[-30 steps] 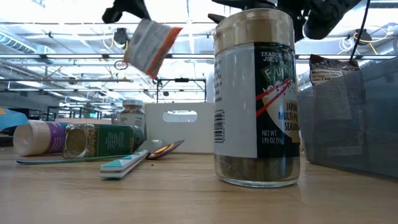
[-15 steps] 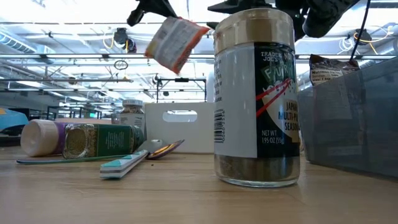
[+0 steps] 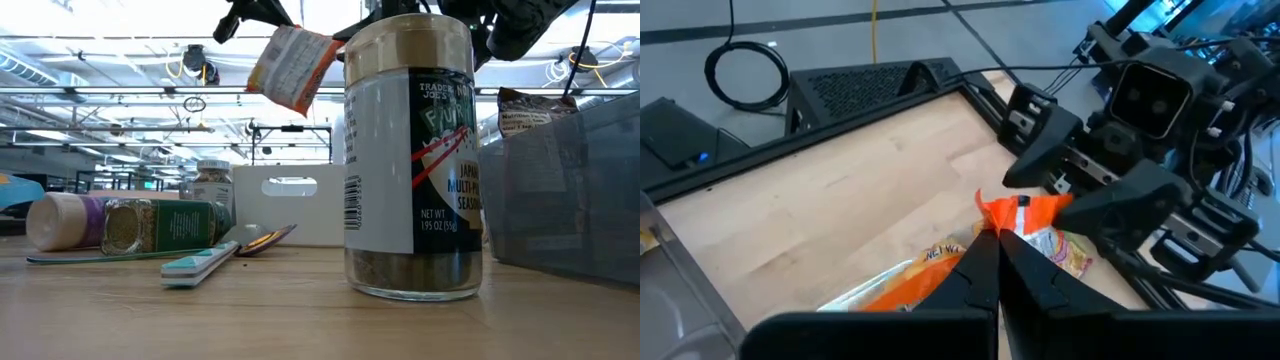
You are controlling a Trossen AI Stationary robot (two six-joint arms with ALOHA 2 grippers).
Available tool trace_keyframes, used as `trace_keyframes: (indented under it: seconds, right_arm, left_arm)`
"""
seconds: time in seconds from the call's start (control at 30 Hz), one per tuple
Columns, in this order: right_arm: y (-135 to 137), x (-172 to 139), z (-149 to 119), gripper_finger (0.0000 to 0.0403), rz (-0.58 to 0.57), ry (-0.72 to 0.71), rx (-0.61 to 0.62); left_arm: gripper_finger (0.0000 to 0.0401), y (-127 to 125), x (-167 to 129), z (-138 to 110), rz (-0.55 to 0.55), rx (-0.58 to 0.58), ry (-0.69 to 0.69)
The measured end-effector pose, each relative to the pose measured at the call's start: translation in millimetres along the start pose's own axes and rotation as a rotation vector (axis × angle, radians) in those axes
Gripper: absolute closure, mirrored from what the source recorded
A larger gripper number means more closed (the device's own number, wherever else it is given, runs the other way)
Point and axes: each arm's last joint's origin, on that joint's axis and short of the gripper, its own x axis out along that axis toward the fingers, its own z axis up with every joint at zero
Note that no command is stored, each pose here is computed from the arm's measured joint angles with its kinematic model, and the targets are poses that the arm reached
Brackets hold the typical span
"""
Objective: Pick & Place Food Item
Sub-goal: Put the orange noodle pack into the top black bin
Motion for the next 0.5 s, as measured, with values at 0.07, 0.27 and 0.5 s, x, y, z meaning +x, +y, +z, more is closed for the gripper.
trace_keyframes:
  seconds: [0.07,0.27,0.5]
  right_arm:
    - [-1.3,-0.1,0.2,0.0234,0.002,0.005,0.003]
    - [-1.7,-0.2,-2.4,0.0234,0.012,0.038,0.017]
    - [-0.6,-0.2,-2.1,0.0238,0.043,0.045,0.021]
  left_arm:
    - [0.0401,0.0,0.0,0.0,0.0,0.0,0.0]
    - [0.0401,-0.1,0.0,0.2,0.0,0.001,-0.003]
    - [0.0401,-3.1,-0.1,4.3,-0.028,0.011,-0.048]
